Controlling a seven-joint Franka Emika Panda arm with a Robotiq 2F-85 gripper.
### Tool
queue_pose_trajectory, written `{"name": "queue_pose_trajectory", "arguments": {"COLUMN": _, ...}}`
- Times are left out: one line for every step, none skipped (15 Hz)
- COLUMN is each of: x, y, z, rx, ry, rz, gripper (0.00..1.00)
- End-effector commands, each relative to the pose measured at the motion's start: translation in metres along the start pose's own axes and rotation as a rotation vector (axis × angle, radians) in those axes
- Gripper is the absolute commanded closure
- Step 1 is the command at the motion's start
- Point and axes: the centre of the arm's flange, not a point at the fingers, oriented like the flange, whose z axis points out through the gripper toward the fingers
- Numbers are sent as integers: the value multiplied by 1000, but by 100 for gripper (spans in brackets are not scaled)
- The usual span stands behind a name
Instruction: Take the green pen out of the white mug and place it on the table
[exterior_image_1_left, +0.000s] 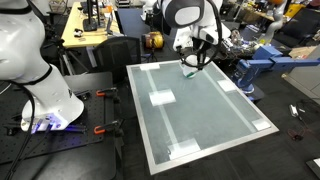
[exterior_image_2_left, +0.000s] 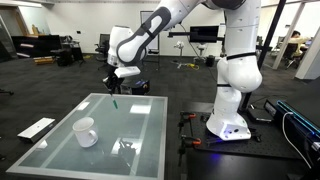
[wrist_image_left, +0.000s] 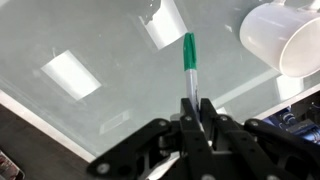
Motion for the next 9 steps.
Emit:
{"name": "queue_pose_trajectory", "arguments": {"x": 9, "y": 13, "z": 12, "rx": 40, "ry": -116, "rz": 12, "gripper": 97}}
{"name": "queue_pose_trajectory", "arguments": {"x": 9, "y": 14, "z": 19, "rx": 46, "ry": -152, "rz": 16, "gripper": 97}}
{"name": "queue_pose_trajectory", "arguments": {"x": 10, "y": 16, "z": 24, "rx": 49, "ry": -182, "rz": 18, "gripper": 97}}
{"name": "queue_pose_trajectory", "arguments": {"x": 10, "y": 16, "z": 30, "rx": 47, "ry": -214, "rz": 22, "gripper": 97}}
{"name": "queue_pose_trajectory", "arguments": {"x": 12, "y": 17, "z": 36, "rx": 43, "ry": -243, "rz": 25, "gripper": 97}}
{"name": "queue_pose_trajectory", "arguments": {"x": 13, "y": 17, "z": 42, "rx": 38, "ry": -269, "rz": 27, "gripper": 97}}
{"name": "queue_pose_trajectory", "arguments": {"x": 15, "y": 18, "z": 49, "rx": 32, "ry": -294, "rz": 32, "gripper": 97}}
{"name": "queue_pose_trajectory", "arguments": {"x": 17, "y": 19, "z": 56, "rx": 24, "ry": -319, "rz": 38, "gripper": 97}}
{"name": "queue_pose_trajectory", "arguments": {"x": 19, "y": 19, "z": 62, "rx": 21, "ry": -342, "rz": 39, "gripper": 97}}
